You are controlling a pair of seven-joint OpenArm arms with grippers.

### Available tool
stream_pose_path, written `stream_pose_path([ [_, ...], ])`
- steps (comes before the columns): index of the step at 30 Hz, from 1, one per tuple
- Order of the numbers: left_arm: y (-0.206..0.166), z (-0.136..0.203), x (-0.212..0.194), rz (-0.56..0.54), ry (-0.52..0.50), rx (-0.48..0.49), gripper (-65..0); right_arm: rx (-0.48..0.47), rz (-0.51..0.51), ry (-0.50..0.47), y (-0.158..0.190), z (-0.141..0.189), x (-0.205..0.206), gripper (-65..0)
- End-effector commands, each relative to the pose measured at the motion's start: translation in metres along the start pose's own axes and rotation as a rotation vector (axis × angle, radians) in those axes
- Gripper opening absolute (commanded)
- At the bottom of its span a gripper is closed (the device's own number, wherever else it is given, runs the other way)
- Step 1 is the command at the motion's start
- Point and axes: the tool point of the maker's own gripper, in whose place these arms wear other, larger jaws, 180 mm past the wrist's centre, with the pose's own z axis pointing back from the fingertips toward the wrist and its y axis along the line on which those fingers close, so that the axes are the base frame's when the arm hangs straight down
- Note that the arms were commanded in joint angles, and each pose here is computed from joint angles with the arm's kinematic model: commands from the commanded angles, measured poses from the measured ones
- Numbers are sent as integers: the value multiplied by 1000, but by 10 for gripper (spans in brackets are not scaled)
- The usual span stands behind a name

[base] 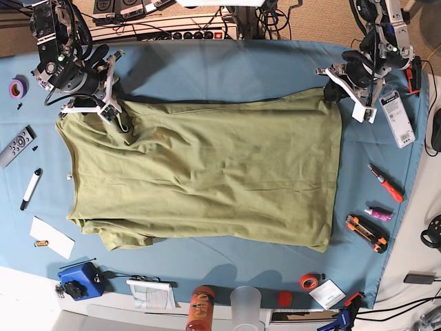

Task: Layout the t-shirt on the table in an organized manner, then fold the t-shirt properly
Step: 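Pull the shoulder edge outward with the right gripper, stretching the shirt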

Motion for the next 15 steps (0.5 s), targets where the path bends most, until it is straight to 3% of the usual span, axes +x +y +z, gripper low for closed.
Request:
stream_pose_path([
  [1, 6, 0, -17, -3, 74, 29, -650, -18, 32, -4, -5, 4, 2, -433],
  [8, 6, 0, -17, -2, 74, 29, -650, -66, 101, 5, -6, 0, 4, -433],
  [15, 6, 0, -17, -3, 74, 28, -650, -93, 101, 12, -11, 0, 3, -433],
])
